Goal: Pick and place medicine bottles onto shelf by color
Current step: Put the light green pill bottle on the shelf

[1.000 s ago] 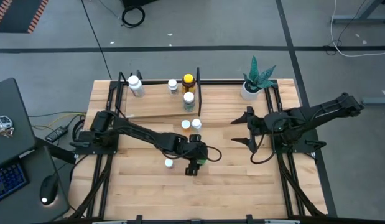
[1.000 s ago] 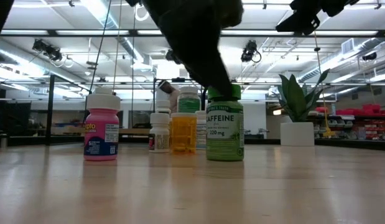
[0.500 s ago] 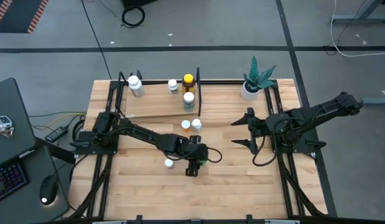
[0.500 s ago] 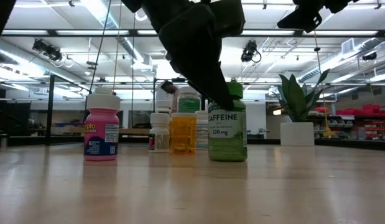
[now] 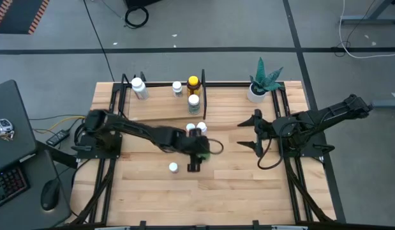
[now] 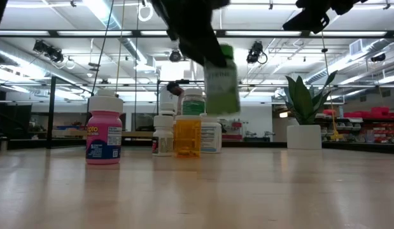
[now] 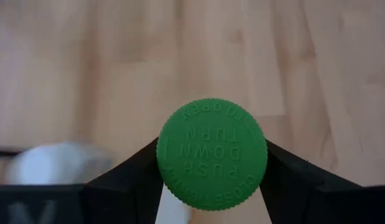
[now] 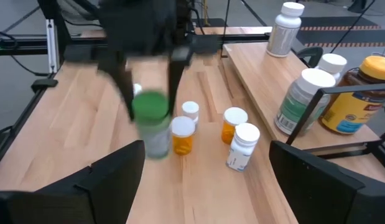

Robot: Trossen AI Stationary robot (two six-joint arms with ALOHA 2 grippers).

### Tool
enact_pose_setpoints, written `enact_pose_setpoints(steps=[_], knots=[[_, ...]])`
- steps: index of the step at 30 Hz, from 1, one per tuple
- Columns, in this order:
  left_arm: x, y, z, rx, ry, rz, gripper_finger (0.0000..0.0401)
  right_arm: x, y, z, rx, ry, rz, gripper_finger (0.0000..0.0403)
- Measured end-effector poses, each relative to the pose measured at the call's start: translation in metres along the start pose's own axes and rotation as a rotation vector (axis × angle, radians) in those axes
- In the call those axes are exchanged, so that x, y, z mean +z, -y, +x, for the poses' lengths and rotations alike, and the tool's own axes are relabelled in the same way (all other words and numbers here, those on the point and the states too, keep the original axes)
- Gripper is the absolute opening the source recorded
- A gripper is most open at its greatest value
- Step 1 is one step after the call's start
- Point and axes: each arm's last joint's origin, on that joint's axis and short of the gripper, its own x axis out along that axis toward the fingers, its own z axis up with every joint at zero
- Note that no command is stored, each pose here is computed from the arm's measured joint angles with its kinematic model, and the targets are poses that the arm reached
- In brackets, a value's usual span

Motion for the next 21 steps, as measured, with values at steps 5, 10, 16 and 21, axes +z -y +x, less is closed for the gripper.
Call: enact_pose_setpoints(steps=[5,10,16,21], knots=[[0.001,-0.023,-0.040,0.117,0.007,-0.024,0.0223,0.000,0.000,0.000,-0.011,0.001,-0.001,0.0352],[-0.001,-0.044,-0.062,0.201,0.001,-0.034,0.0220,0.000,0.000,0.000,-0.011,0.001,-0.002,0.0352],[-0.031,-0.077,-0.051,0.283,-0.038,-0.099,0.0225,-0.001,-0.002,-0.001,0.002,-0.005,0.005,0.0352],[-0.063,-0.109,-0.050,0.353,-0.015,-0.185,0.0223,-0.001,-0.007,-0.003,0.019,0.000,-0.005,0.0352]])
